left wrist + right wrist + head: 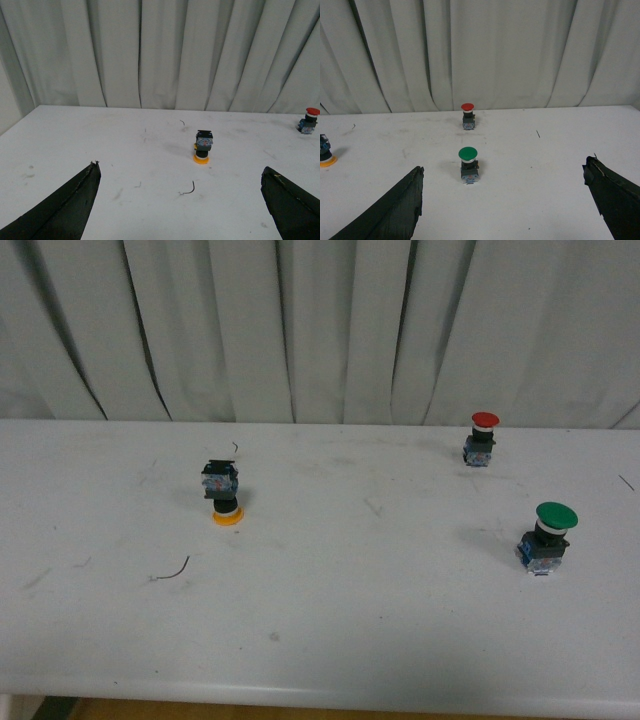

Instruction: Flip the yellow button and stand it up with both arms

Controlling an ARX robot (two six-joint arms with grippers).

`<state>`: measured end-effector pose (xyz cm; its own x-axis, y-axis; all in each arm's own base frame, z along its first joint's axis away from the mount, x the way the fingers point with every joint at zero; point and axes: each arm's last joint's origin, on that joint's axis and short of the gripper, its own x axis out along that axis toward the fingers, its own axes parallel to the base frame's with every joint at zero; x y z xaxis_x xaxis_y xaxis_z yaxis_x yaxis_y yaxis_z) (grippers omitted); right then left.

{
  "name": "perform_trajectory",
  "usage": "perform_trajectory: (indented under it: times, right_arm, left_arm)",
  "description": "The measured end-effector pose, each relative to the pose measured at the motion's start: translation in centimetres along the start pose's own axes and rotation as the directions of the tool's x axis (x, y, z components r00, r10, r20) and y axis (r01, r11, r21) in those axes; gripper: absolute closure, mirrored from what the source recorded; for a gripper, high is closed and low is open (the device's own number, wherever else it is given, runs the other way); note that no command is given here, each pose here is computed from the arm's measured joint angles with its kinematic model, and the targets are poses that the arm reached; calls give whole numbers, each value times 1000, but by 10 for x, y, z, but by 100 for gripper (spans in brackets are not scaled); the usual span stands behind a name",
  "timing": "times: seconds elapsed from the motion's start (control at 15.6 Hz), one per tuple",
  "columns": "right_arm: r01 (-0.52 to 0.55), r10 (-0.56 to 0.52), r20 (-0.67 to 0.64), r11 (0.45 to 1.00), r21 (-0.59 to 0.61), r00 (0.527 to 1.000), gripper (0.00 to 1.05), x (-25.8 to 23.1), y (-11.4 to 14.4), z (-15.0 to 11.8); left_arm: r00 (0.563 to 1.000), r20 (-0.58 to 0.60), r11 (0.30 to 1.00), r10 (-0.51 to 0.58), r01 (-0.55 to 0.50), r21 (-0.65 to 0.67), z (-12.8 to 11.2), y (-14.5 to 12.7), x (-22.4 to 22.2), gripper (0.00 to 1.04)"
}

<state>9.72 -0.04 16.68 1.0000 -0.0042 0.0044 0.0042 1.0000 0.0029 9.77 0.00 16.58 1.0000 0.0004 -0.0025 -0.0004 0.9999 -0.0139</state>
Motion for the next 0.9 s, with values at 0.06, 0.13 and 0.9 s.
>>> perform_trajectory:
  times: [0.06, 0.13, 0.9]
  right_arm:
    - [0, 0, 0, 1000, 0, 1000, 6, 0, 0, 0]
    - [0, 0, 0, 1000, 0, 1000, 6, 0, 0, 0]
    - [0, 0, 0, 1000, 0, 1000, 6, 0, 0, 0]
  left_arm:
    - [1000, 0, 1000, 0, 0, 0, 0, 0, 0, 7]
    - [1000, 0, 1000, 0, 0, 0, 0, 0, 0, 7]
    - [1000, 0, 1000, 0, 0, 0, 0, 0, 0, 7]
